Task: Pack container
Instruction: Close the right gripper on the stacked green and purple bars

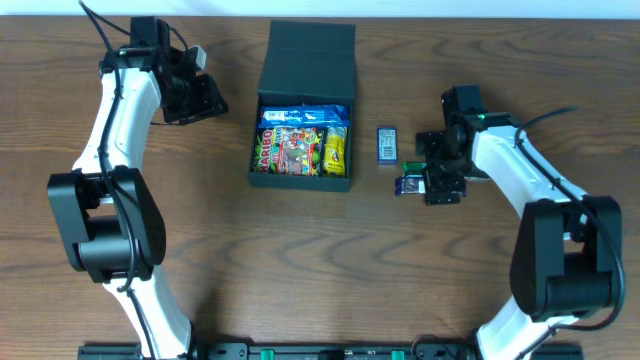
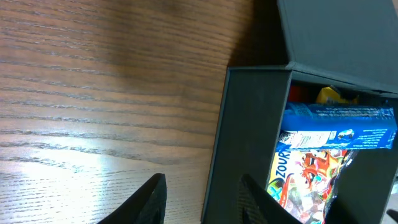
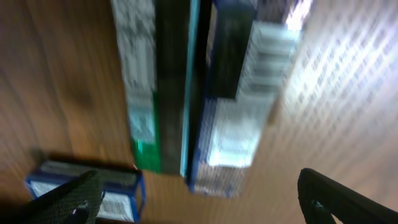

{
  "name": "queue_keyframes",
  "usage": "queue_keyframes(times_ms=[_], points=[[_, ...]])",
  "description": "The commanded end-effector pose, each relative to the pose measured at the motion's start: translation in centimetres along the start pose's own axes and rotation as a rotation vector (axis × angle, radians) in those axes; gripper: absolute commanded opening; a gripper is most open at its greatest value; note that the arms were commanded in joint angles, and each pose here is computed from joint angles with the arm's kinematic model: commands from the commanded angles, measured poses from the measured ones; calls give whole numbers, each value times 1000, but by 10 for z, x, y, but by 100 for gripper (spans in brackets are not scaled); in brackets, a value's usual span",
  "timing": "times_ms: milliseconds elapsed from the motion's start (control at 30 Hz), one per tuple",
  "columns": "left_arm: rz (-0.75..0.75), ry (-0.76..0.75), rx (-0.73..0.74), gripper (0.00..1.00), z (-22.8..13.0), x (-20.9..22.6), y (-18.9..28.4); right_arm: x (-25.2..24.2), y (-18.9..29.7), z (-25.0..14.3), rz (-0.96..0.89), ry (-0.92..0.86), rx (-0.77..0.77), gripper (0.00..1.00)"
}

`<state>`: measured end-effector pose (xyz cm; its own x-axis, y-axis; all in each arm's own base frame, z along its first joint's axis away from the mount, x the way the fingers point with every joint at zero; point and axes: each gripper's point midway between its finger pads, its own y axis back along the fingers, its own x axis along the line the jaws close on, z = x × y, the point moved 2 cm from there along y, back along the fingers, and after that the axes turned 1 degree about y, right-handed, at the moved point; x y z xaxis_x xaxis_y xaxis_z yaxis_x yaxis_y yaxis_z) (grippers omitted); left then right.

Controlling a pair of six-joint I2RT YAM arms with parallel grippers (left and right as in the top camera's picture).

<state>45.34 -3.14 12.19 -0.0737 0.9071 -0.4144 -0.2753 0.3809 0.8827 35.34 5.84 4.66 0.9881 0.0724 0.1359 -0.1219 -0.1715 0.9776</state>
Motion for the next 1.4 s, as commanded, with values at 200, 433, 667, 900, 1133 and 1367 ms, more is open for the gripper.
queue_keyframes(times_ms=[200,433,667,900,1133,1367], points=[[2,-28,-13,39,6,0,0,3,-15,21,-4,-17,-49,99],[2,-27,-14,39,6,0,0,6,-20,23,4,-16,-58,99],[2,-27,-13,39,6,0,0,9,-27,31,9,-16,-47,99],[2,-27,-12,39,6,0,0,10,-27,40,13,-39,-40,99],[2,-27,-12,39,6,0,0,10,-26,46,14,-19,-43,99],[2,-25,-9,38,5,0,0,4,-41,38,-25,-29,28,99]])
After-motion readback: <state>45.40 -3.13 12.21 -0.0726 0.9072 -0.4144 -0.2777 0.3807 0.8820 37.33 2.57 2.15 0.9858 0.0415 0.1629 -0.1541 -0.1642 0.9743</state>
